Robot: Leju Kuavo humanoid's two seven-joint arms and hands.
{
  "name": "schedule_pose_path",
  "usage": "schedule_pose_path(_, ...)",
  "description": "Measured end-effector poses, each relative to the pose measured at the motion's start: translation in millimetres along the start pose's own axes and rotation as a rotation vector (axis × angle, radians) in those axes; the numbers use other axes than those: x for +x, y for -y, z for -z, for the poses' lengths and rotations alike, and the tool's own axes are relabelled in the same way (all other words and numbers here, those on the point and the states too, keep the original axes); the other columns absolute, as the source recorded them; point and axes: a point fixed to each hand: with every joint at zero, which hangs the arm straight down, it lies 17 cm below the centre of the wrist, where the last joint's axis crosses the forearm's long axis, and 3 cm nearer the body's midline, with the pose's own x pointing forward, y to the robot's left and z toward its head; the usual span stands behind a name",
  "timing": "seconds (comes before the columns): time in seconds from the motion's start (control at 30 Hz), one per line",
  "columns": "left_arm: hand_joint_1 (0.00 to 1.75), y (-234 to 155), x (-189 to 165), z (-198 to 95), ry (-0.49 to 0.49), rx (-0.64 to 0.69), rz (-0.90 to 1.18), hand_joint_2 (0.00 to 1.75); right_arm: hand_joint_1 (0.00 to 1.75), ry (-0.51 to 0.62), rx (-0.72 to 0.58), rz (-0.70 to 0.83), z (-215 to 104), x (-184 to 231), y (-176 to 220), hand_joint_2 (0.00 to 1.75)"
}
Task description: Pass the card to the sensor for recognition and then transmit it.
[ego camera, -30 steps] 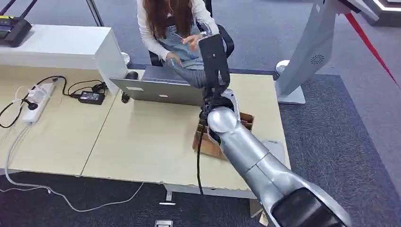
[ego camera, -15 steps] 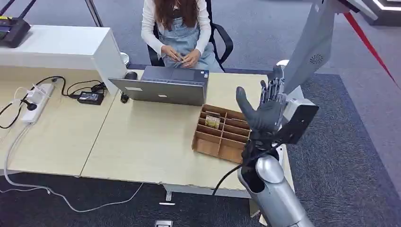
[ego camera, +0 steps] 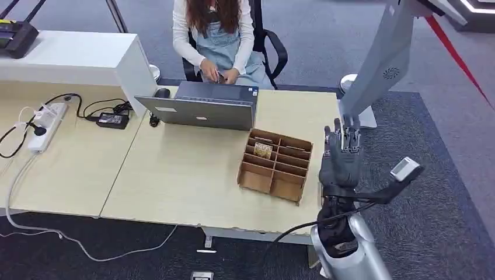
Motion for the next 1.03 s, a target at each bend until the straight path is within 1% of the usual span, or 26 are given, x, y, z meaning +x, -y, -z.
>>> schedule_pose_path(0.07, 0.0, 0.3, -0.1, -0.1, -0.002, -0.001, -0.005, 0.0, 0.0, -0.031, -0.018, 0.079, -2.9, -4.9, 12.5, 1.75)
schedule_pose_path(0.13, 0.0, 0.4, 0.0, 0.0, -0.002, -0.001, -0.014, 0.0, 0.0, -0.095, 0.006, 0.224, -6.9, -13.8, 14.3, 1.75)
schedule_pose_path(0.17, 0.0, 0.0, 0.7, 0.0, 0.001, 0.002, -0.018, 0.0, 0.0, -0.127, 0.018, 0.327, -11.0, -19.0, 16.8, 1.75)
schedule_pose_path(0.2, 0.0, 0.2, 1.0, 0.0, 0.003, 0.002, -0.021, 0.0, 0.0, -0.136, 0.021, 0.368, -15.7, -22.9, 20.7, 1.75)
schedule_pose_path(0.33, 0.0, 0.2, 1.9, 0.0, 0.008, 0.002, -0.024, 0.0, 0.0, -0.167, -0.022, 0.395, -27.6, -40.8, 40.7, 1.75)
schedule_pose_path(0.47, 0.0, 0.5, 2.5, 0.0, 0.009, 0.002, -0.033, 0.0, 0.0, -0.239, -0.04, 0.449, -34.9, -58.9, 50.0, 1.75)
schedule_pose_path(0.53, 0.0, 0.9, 2.0, -0.1, 0.005, 0.0, -0.035, 0.0, 0.0, -0.238, -0.057, 0.432, -38.5, -64.4, 58.6, 1.75)
schedule_pose_path(0.6, 0.0, 2.6, 1.2, -0.4, 0.001, -0.008, -0.034, 0.0, 0.0, -0.222, -0.079, 0.373, -38.0, -66.0, 65.9, 1.75)
schedule_pose_path(0.67, 0.0, 3.6, 0.6, -0.5, -0.003, -0.013, -0.031, 0.0, 0.0, -0.214, -0.103, 0.278, -34.1, -67.5, 72.2, 1.75)
schedule_pose_path(0.8, 0.0, 6.8, -2.9, -1.1, -0.02, -0.03, -0.02, 0.0, 0.0, -0.166, -0.135, -0.045, -20.2, -52.7, 84.1, 1.75)
schedule_pose_path(0.9, 0.0, 7.6, -4.0, -1.2, -0.025, -0.034, -0.016, 0.0, 0.0, -0.108, -0.113, -0.215, -17.6, -35.4, 78.2, 1.75)
schedule_pose_path(0.97, 0.0, 7.7, -4.7, -1.3, -0.029, -0.034, -0.014, 0.0, 0.0, -0.031, -0.078, -0.401, -16.3, -18.9, 69.1, 1.75)
schedule_pose_path(1.03, 0.0, 7.8, -5.1, -1.3, -0.03, -0.034, -0.013, 0.0, 0.0, 0.08, -0.003, -0.644, -14.5, 1.0, 45.4, 1.75)
